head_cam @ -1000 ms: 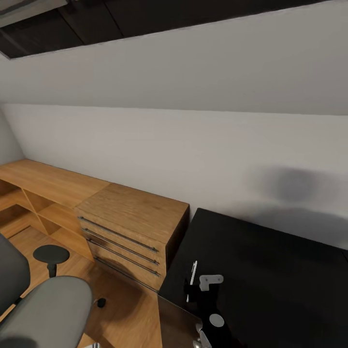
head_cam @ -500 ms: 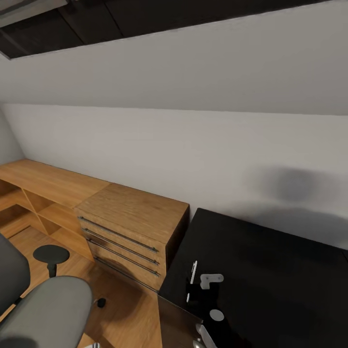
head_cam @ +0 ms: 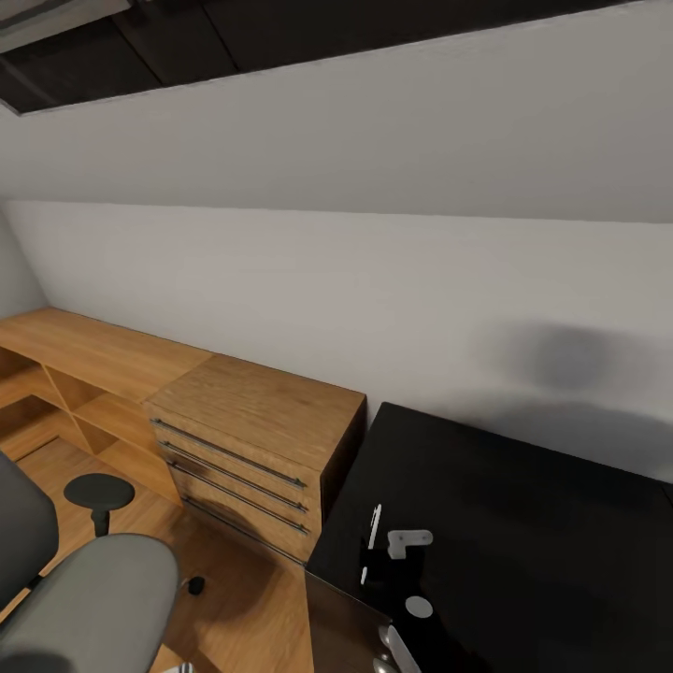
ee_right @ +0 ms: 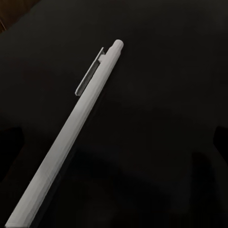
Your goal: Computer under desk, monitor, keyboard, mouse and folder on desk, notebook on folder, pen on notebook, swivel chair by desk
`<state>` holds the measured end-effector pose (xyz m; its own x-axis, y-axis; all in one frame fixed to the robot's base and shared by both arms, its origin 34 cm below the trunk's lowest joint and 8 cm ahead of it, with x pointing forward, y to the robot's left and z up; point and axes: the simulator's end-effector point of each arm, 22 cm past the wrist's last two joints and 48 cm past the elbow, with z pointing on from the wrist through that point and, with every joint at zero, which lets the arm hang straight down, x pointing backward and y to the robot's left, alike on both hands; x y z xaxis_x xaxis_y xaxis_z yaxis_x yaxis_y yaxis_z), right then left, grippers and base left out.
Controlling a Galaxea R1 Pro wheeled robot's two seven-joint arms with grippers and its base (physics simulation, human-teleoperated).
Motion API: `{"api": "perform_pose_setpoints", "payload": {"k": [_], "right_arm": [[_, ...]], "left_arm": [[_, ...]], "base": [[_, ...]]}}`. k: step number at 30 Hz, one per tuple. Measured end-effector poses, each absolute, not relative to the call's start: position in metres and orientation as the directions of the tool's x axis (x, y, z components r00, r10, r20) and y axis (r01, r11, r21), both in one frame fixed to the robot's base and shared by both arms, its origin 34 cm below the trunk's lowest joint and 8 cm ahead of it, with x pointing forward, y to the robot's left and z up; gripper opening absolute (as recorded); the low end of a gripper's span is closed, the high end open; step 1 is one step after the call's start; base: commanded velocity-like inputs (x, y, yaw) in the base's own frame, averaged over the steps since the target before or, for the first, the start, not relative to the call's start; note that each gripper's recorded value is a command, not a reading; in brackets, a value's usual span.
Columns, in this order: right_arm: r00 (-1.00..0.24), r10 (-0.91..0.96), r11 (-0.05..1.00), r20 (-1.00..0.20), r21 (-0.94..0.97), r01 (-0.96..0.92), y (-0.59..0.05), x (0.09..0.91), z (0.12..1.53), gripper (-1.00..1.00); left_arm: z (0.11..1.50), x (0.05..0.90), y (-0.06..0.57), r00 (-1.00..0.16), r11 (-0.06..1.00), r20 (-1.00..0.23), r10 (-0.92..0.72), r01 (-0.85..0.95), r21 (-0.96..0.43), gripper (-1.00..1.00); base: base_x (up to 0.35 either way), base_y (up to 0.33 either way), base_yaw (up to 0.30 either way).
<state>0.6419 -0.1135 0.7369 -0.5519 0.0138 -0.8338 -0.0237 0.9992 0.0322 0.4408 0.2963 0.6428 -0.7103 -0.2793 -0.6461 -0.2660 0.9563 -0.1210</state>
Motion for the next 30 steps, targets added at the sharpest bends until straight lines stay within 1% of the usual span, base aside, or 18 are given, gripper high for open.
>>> {"api": "perform_pose_setpoints", "payload": {"k": [8, 18, 30], "right_arm": [[-0.557, 0.007, 0.999, -0.831, 0.026, -0.025, -0.1138, 0.6451, 0.7354, 1.00], [-0.558, 0.006, 0.999, -0.830, 0.025, -0.026, -0.1133, 0.6456, 0.7352, 1.00], [-0.558, 0.005, 0.999, -0.830, 0.023, -0.025, -0.1144, 0.6467, 0.7356, 1.00]], "left_arm": [[0.6427, 0.4407, 0.2963, -0.710, 0.956, -0.646, -0.279, -0.266, -0.121, 1.00], [0.6428, 0.4408, 0.2963, -0.710, 0.956, -0.646, -0.279, -0.266, -0.121, 1.00], [0.6427, 0.4406, 0.2963, -0.711, 0.956, -0.646, -0.279, -0.266, -0.121, 1.00]], "base": [[0.000, 0.010, 0.000], [0.000, 0.135, 0.000], [0.000, 0.016, 0.000]]}}
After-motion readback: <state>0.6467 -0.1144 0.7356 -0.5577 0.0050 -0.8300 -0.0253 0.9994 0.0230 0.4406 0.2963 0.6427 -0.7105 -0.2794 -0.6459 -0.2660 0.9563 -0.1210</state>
